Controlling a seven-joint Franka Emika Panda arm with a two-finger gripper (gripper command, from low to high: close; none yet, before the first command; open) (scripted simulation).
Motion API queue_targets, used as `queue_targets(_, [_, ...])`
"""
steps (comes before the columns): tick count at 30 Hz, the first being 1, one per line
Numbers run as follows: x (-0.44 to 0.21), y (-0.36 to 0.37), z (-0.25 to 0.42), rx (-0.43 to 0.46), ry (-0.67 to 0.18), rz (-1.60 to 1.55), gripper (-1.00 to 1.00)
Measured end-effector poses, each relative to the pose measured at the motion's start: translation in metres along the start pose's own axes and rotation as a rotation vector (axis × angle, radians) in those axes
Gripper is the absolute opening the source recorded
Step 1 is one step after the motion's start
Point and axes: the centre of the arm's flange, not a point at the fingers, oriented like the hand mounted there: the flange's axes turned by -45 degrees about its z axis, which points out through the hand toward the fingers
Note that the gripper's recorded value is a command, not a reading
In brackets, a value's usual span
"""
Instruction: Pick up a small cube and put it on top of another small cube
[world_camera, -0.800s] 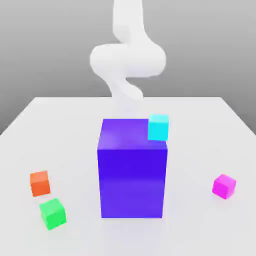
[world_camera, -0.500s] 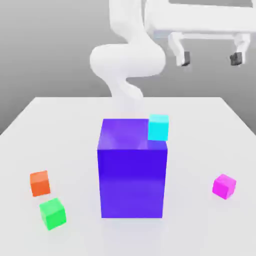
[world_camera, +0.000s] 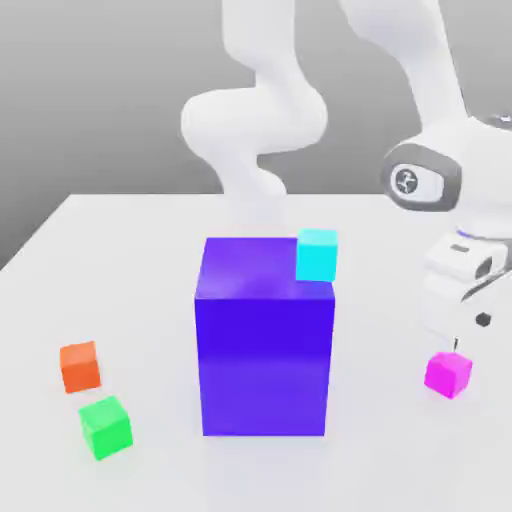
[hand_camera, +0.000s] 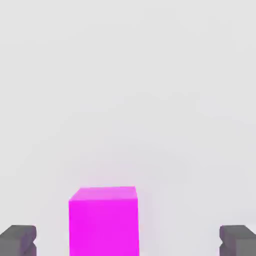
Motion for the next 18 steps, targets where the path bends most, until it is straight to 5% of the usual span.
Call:
queue_targets(4, [-0.003, -0.002, 0.043, 0.002, -0.005, -0.003, 0.0])
queue_targets(5, [-0.003, -0.002, 0.049, 0.001, -0.006, -0.004, -1.0])
queue_targets(18, [-0.002, -0.001, -0.006, -0.001, -0.006, -0.004, -1.0])
